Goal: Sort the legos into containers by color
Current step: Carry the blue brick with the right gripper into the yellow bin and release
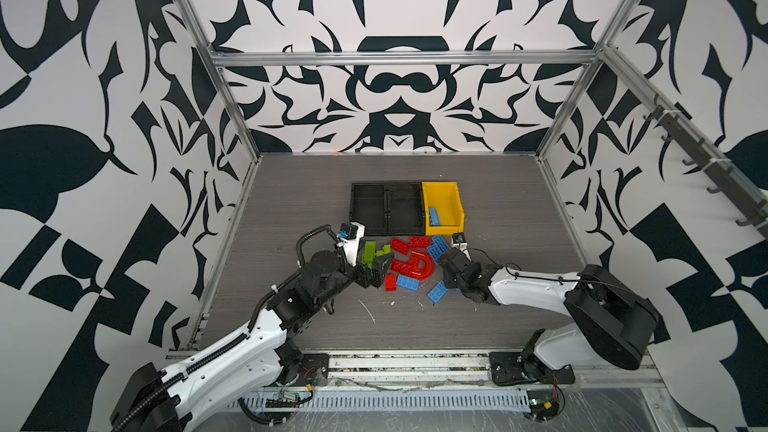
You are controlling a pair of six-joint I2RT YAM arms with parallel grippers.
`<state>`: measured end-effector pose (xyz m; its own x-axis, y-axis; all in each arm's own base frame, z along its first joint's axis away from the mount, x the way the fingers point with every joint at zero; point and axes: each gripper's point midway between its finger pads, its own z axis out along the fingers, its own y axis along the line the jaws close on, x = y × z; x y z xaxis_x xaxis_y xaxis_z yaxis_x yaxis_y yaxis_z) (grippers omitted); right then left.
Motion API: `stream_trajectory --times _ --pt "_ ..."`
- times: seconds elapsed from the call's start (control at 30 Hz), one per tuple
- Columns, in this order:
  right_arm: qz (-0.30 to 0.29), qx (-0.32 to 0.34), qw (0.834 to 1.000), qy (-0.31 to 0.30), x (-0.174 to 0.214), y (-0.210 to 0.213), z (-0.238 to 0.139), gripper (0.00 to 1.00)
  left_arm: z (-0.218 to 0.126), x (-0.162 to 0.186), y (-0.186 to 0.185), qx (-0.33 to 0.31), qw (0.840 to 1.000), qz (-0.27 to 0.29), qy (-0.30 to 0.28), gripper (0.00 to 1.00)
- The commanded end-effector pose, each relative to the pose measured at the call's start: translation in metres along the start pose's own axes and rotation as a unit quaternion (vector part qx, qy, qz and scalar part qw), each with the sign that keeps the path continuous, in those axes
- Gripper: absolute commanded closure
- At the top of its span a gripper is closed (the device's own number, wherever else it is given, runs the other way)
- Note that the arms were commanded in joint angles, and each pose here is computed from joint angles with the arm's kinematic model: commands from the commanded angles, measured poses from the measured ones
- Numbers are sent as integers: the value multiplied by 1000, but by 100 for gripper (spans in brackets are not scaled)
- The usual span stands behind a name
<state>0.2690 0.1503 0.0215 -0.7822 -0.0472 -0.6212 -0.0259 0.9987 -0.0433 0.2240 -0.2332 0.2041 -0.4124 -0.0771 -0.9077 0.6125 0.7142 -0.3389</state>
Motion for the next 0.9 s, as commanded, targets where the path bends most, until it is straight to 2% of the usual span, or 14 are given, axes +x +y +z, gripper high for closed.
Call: stream_trajectory --times 0.0,0.2,0.4,0.5,0.63,0.87 --pt "-6 -14 999 -34 -30 6 -12 71 -1 -2 1 -3 1000 0 -7 0" --pt "-23 -32 997 -69 -75 15 -21 71 0 -1 2 -5 1000 2 -5 0" --pt "-7 -68 992 -105 -122 17 -23 71 0 -1 2 -6 1000 5 -6 0" --pt "-3 -72 990 -119 -145 13 -19 71 -1 -2 3 -9 1000 5 -7 0" --pt "19 -113 985 -126 -169 14 -8 71 -2 -3 2 -7 1000 5 -9 0" --pt "30 -117 984 -130 -204 15 16 71 -2 -3 2 -6 1000 4 -8 0"
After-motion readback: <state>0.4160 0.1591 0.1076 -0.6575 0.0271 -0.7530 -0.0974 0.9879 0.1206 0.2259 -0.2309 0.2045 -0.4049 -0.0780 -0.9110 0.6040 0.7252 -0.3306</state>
